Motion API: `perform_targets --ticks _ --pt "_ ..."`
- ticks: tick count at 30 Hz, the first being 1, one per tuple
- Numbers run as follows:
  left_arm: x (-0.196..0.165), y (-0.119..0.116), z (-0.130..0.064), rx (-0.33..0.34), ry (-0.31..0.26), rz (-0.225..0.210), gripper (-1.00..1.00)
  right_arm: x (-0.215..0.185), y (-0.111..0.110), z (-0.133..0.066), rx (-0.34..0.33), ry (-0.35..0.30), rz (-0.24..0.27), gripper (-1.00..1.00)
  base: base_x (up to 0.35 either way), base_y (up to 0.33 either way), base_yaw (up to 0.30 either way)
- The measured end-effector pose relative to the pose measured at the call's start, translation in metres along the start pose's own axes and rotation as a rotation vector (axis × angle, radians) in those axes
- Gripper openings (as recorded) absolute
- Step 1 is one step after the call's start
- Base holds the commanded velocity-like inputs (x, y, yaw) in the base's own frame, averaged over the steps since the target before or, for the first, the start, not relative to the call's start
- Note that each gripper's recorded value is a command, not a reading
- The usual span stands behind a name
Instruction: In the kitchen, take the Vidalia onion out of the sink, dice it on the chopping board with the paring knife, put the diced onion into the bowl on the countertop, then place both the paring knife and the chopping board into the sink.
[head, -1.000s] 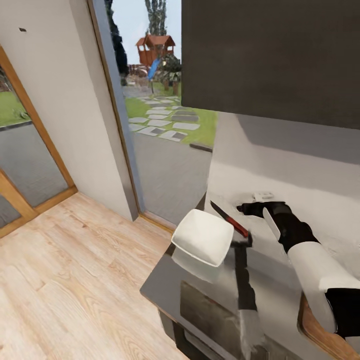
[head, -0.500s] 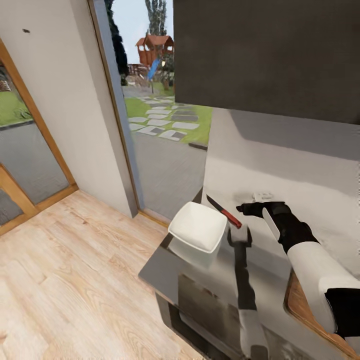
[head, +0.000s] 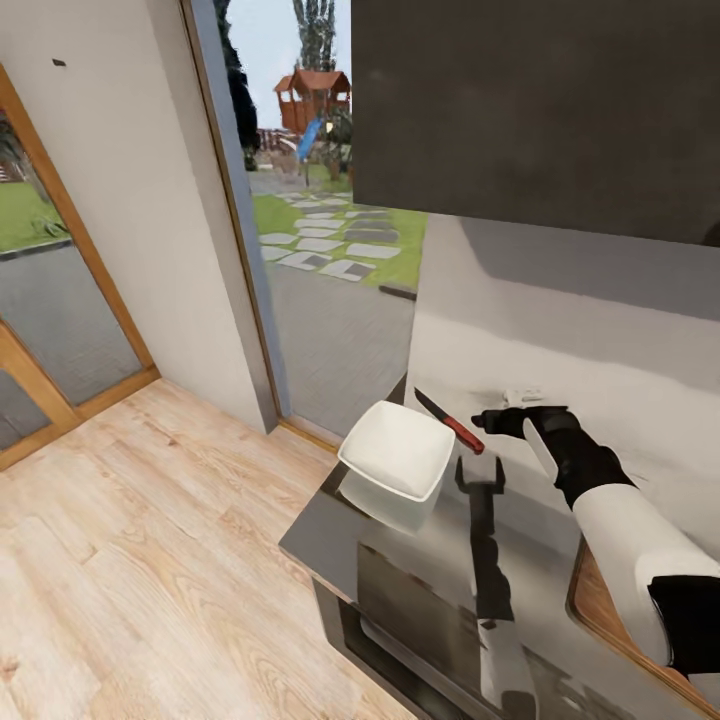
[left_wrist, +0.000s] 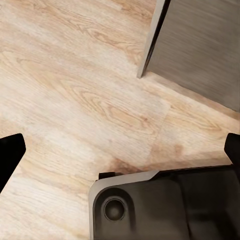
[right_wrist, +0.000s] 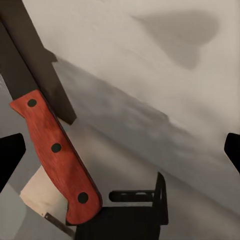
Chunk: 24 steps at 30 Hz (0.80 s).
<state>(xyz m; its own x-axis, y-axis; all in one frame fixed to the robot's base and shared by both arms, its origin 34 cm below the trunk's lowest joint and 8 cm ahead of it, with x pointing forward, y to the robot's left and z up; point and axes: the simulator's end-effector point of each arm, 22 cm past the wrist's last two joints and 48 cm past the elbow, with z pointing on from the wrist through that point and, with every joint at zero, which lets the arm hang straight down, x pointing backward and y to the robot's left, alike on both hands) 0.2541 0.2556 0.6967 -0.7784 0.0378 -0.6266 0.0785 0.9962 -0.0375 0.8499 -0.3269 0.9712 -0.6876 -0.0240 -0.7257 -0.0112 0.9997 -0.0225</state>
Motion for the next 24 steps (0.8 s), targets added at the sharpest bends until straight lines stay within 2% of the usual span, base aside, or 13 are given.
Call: perform_targets --ticks 24 --pt "0.0032 0.0005 -0.0009 -0.001 0.007 0.002 1.00 0.0073 0.0017 0.0027 -0.001 0.017 -0.002 1.00 0.000 0.000 0.000"
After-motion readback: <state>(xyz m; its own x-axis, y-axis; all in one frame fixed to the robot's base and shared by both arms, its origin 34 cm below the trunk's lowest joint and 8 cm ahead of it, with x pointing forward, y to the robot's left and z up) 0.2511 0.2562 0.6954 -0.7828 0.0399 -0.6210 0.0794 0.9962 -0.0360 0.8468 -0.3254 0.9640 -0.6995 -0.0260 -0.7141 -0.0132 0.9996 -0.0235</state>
